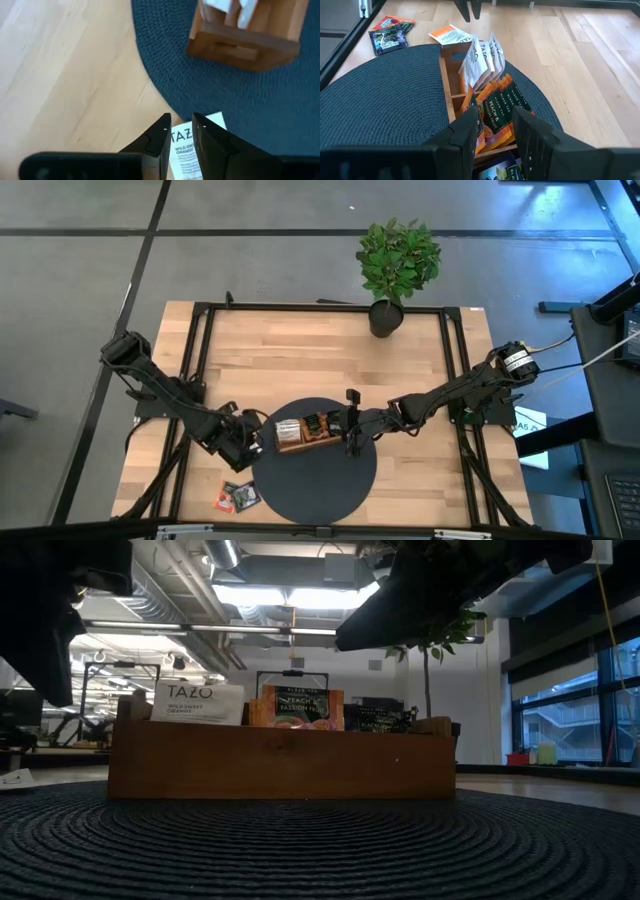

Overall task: Pick & Place Tea
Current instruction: Put the white orange tea bag into the left section of the wooden organizer

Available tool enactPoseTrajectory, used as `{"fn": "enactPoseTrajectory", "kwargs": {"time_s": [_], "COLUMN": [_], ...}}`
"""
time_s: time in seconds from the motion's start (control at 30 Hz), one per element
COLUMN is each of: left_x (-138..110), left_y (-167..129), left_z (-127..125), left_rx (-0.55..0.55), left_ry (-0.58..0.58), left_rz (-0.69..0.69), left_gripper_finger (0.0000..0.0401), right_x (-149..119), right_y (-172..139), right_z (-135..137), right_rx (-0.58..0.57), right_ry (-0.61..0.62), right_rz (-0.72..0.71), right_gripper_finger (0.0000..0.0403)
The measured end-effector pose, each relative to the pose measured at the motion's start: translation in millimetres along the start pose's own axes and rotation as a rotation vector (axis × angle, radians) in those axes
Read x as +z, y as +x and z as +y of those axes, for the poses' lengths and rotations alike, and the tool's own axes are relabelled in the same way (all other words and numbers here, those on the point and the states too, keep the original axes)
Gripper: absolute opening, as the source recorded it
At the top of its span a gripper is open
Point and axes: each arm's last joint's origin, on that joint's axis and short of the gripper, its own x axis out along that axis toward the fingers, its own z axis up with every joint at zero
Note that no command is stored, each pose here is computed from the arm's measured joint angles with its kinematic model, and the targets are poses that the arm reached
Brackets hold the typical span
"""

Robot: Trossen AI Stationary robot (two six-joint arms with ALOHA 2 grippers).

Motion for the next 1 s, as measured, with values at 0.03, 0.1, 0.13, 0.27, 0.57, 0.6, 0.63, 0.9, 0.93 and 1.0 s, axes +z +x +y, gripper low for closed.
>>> {"fn": "enactPoseTrajectory", "kwargs": {"time_s": [0.03,0.1,0.13,0.27,0.57,0.6,0.63,0.9,0.93,1.0], "left_x": [0,0,0,-1,-1,-2,-2,-1,0,2], "left_y": [0,0,0,0,0,0,0,-5,-8,-16], "left_z": [0,0,0,0,0,-1,-1,2,3,8], "left_rx": [-0.001,-0.001,0.0,-0.02,-0.023,-0.029,-0.035,-0.058,-0.067,-0.084], "left_ry": [0.023,0.092,0.134,0.241,0.193,0.189,0.182,0.126,0.127,0.125], "left_rz": [0.004,0.008,0.008,0.038,0.046,0.057,0.069,0.079,0.075,0.052], "left_gripper_finger": [0.0076,0.0077,0.0077,0.0075,0.0088,0.0095,0.0103,0.0171,0.0174,0.0178], "right_x": [0,0,0,0,0,0,0,0,0,0], "right_y": [0,0,0,0,0,0,0,0,0,0], "right_z": [0,0,0,0,0,0,0,0,-1,-1], "right_rx": [0.0,0.0,0.0,-0.001,-0.003,-0.003,-0.003,-0.003,-0.004,-0.005], "right_ry": [0.0,0.0,0.0,-0.001,-0.003,-0.004,-0.006,-0.007,-0.007,-0.006], "right_rz": [0.0,0.0,0.0,0.0,-0.001,-0.001,-0.001,-0.001,-0.001,-0.001], "right_gripper_finger": [0.0127,0.0127,0.0127,0.0127,0.0127,0.0127,0.0127,0.0126,0.0126,0.0126]}}
